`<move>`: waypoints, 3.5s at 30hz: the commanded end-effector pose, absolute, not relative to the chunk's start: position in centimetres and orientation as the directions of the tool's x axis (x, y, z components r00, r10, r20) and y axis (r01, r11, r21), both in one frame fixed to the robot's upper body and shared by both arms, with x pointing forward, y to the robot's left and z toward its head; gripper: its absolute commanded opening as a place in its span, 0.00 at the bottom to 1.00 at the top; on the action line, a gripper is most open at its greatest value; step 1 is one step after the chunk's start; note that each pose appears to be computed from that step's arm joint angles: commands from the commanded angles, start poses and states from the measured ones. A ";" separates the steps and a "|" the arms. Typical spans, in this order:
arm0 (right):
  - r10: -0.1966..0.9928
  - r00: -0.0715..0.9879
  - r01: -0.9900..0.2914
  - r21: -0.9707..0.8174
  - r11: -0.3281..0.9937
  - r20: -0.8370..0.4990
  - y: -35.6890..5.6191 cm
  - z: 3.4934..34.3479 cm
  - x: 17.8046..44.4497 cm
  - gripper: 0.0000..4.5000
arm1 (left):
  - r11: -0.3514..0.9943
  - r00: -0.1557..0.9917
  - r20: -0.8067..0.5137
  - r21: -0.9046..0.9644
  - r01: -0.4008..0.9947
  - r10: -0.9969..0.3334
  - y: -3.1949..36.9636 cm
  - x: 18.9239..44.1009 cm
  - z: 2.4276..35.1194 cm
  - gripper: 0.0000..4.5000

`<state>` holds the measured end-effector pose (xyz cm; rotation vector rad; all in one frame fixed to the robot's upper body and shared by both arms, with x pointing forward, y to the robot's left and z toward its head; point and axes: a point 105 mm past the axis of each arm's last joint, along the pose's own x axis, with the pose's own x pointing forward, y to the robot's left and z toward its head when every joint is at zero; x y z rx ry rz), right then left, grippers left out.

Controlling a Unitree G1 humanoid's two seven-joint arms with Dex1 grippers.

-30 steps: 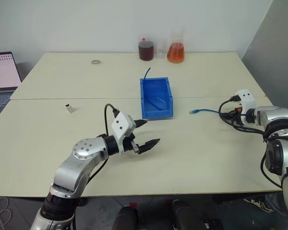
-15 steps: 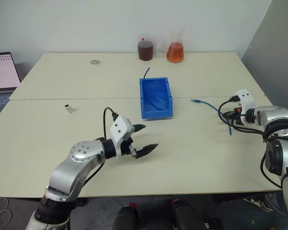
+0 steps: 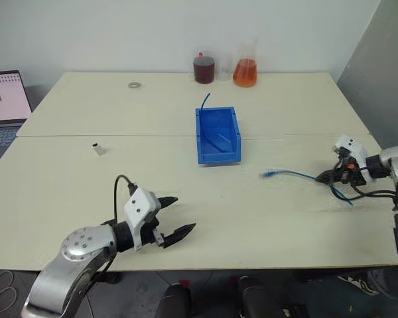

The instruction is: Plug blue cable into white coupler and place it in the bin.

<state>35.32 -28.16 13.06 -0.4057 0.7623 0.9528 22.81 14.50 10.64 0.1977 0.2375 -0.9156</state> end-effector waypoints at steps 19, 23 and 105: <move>0.815 0.271 -0.926 0.092 0.365 -0.512 -4.3 12.2 33.6 0.00 | 0.877 0.872 -0.209 0.097 0.470 -0.443 17.2 19.5 10.6 1.00; 0.786 0.317 -0.912 0.059 0.407 -0.530 -3.8 11.8 34.4 0.00 | 0.916 0.908 -0.186 0.077 0.395 -0.376 17.7 20.1 10.2 1.00; 0.938 0.202 -0.972 -0.175 0.157 -0.281 -6.7 26.0 30.0 1.00 | 0.848 0.847 -0.208 0.111 0.518 -0.489 22.7 30.8 13.7 1.00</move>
